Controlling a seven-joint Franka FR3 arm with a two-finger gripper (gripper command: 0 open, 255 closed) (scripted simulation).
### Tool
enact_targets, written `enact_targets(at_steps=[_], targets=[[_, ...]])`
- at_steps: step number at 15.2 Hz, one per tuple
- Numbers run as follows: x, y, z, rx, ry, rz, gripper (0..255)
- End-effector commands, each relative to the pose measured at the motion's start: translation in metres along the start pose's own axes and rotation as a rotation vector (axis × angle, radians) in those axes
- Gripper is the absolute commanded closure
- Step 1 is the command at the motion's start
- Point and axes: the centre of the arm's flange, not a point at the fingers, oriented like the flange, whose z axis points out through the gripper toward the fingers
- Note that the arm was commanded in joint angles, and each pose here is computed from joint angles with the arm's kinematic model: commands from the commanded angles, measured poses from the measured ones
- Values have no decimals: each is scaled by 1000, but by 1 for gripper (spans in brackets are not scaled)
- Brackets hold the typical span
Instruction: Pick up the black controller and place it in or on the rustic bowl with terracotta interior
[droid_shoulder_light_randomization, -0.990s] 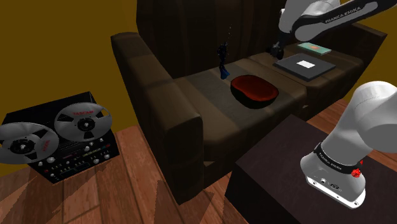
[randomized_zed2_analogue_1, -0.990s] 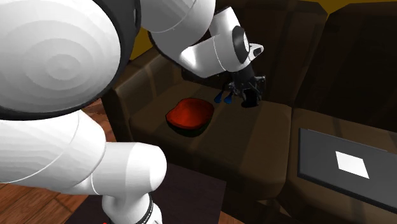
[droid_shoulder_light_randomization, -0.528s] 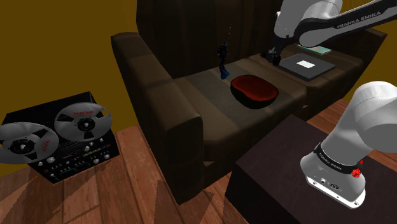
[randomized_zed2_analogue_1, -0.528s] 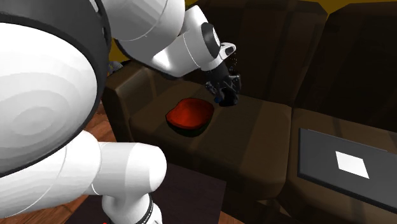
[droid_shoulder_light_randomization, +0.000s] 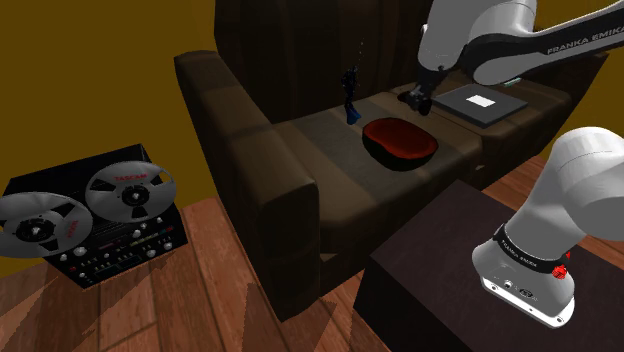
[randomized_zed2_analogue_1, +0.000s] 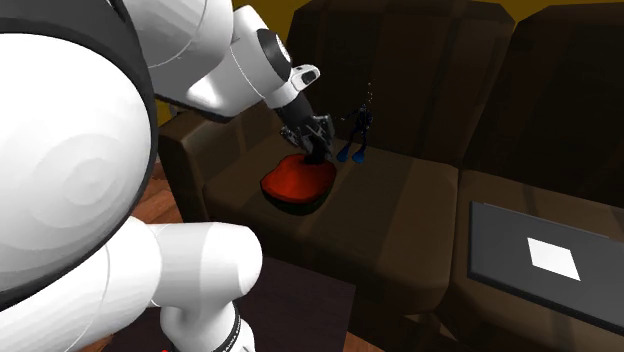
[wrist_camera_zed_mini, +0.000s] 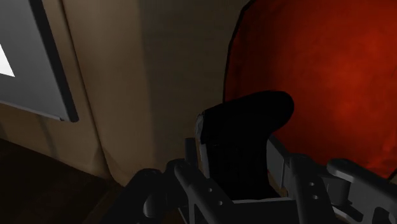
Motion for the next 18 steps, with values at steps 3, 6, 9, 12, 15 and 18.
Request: enact_targets(at_steps=[3, 6, 9, 12, 15, 18], targets=[[-12, -41, -25, 0, -1, 2, 255], [-15, -48, -11, 0, -1, 2, 255], [-19, -54, 3, 0, -1, 2, 255], [-23, -61, 17, 0, -1, 2, 255], [-24, -61, 22, -1, -1, 1, 255], [-11, -72, 44, 23, -68, -2, 0]])
